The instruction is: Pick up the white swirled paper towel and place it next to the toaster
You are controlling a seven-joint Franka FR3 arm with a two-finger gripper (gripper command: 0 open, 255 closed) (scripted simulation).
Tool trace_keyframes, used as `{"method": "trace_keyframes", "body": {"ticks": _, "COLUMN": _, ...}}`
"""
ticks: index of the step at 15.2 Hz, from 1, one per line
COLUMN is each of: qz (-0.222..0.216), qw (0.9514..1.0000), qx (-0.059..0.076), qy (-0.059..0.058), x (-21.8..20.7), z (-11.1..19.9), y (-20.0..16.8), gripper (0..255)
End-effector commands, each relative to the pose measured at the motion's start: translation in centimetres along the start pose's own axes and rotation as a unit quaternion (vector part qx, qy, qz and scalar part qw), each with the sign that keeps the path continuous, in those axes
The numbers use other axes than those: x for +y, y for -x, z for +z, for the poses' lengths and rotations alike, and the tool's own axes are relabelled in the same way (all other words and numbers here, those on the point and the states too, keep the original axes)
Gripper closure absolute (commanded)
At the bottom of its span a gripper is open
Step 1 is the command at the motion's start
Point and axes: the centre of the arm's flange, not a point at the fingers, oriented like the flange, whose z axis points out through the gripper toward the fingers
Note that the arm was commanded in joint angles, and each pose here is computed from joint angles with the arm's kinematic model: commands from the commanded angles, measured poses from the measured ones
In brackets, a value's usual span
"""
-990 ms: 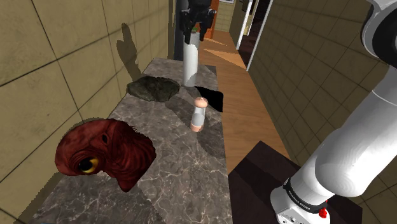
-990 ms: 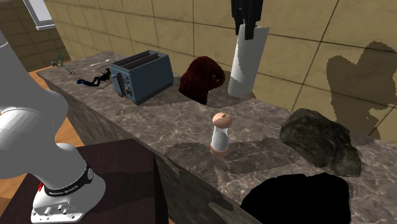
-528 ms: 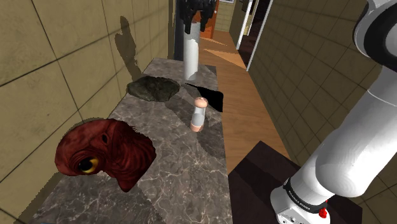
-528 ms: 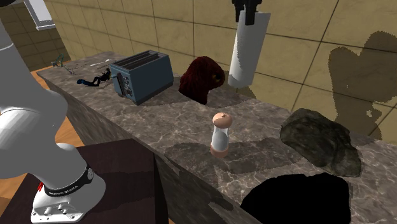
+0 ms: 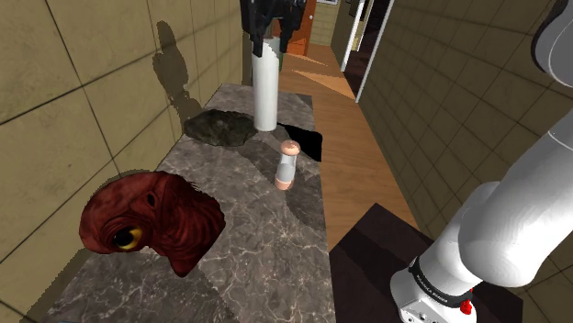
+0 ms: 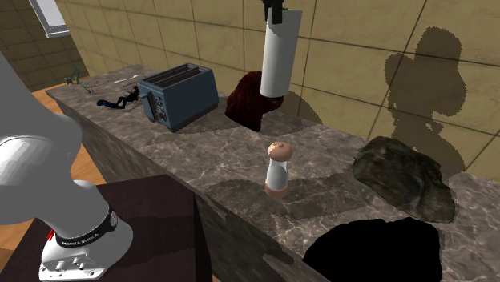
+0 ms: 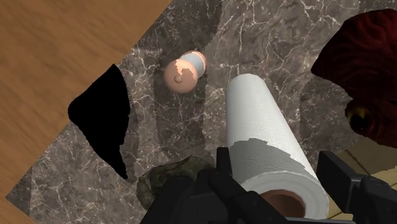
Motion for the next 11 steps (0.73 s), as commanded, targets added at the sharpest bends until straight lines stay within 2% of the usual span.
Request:
{"method": "trace_keyframes", "body": {"ticks": 1, "qz": 0.001, "qw": 1.0000, "qx": 0.000, "qy": 0.000, "x": -2.2, "z": -0.5, "y": 1.9, "gripper": 255}}
{"method": "trace_keyframes", "body": {"ticks": 11, "qz": 0.001, "qw": 1.0000, "qx": 0.000, "qy": 0.000, "x": -12.9, "z": -2.1, "y": 9.4, "gripper": 255}}
